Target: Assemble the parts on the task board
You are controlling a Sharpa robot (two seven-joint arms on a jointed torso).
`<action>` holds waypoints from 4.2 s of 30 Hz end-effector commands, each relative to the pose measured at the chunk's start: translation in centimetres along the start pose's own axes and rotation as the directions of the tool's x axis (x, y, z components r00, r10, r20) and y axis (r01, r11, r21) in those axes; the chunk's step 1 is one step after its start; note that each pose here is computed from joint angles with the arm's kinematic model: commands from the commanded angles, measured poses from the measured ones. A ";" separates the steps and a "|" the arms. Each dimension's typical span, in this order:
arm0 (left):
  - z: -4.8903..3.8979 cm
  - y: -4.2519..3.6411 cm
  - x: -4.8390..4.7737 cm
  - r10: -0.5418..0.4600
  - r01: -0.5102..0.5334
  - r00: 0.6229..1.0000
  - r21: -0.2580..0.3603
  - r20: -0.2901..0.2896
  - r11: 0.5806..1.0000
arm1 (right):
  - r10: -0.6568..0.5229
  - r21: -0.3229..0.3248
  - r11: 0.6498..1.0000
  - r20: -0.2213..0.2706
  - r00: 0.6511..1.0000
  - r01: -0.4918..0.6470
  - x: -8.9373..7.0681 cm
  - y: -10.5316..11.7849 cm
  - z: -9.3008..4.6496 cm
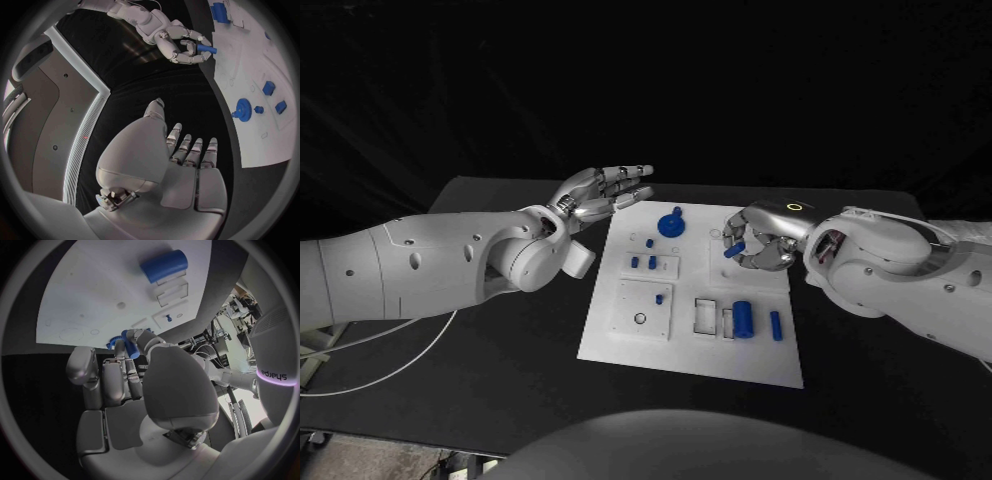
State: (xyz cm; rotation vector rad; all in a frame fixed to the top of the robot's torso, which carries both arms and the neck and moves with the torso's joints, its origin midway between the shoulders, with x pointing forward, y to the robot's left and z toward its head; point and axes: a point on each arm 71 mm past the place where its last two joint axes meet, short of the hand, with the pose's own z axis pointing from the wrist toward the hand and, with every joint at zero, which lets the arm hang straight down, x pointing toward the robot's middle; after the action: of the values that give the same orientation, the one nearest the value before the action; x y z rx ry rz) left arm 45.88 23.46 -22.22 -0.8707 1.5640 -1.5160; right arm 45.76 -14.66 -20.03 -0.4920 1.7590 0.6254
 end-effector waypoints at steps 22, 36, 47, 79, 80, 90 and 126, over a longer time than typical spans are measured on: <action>-1.03 -0.17 -1.55 0.026 -0.028 0.998 0.024 0.060 0.999 | -0.124 -0.174 0.981 -0.200 0.972 0.090 0.0 11.5 3.7; -2.35 -0.42 -3.49 0.018 -0.024 0.989 0.042 0.145 0.999 | -0.166 -0.264 0.959 -0.221 0.961 0.105 3.1 15.5 5.5; -1.84 -0.36 -2.74 0.003 -0.008 0.993 0.040 0.119 0.999 | -0.249 -0.306 0.935 -0.199 0.948 0.181 4.5 17.2 6.2; -1.88 -0.33 -2.55 0.000 -0.003 0.995 0.032 0.105 0.999 | -0.324 -0.320 0.915 -0.221 0.920 0.245 6.2 17.7 6.1; -1.87 -0.32 -2.54 -0.001 -0.003 0.995 0.031 0.103 1.000 | -0.321 -0.321 0.915 -0.218 0.922 0.243 6.2 17.7 6.1; -1.82 -0.27 -2.44 -0.003 0.001 0.995 0.024 0.098 1.000 | -0.322 -0.324 0.913 -0.195 0.927 0.249 6.6 17.5 6.0; -1.63 -0.10 -2.11 -0.009 0.009 0.997 0.005 0.074 1.000 | -0.310 -0.323 0.915 -0.183 0.933 0.241 7.1 17.4 6.0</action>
State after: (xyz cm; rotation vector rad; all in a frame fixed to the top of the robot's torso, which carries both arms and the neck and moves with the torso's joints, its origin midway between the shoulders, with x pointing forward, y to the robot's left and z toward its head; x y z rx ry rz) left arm 45.44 26.35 -22.05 -0.9306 1.4950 -1.4537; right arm 37.68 2.45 -25.30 -1.0292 1.7841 0.6522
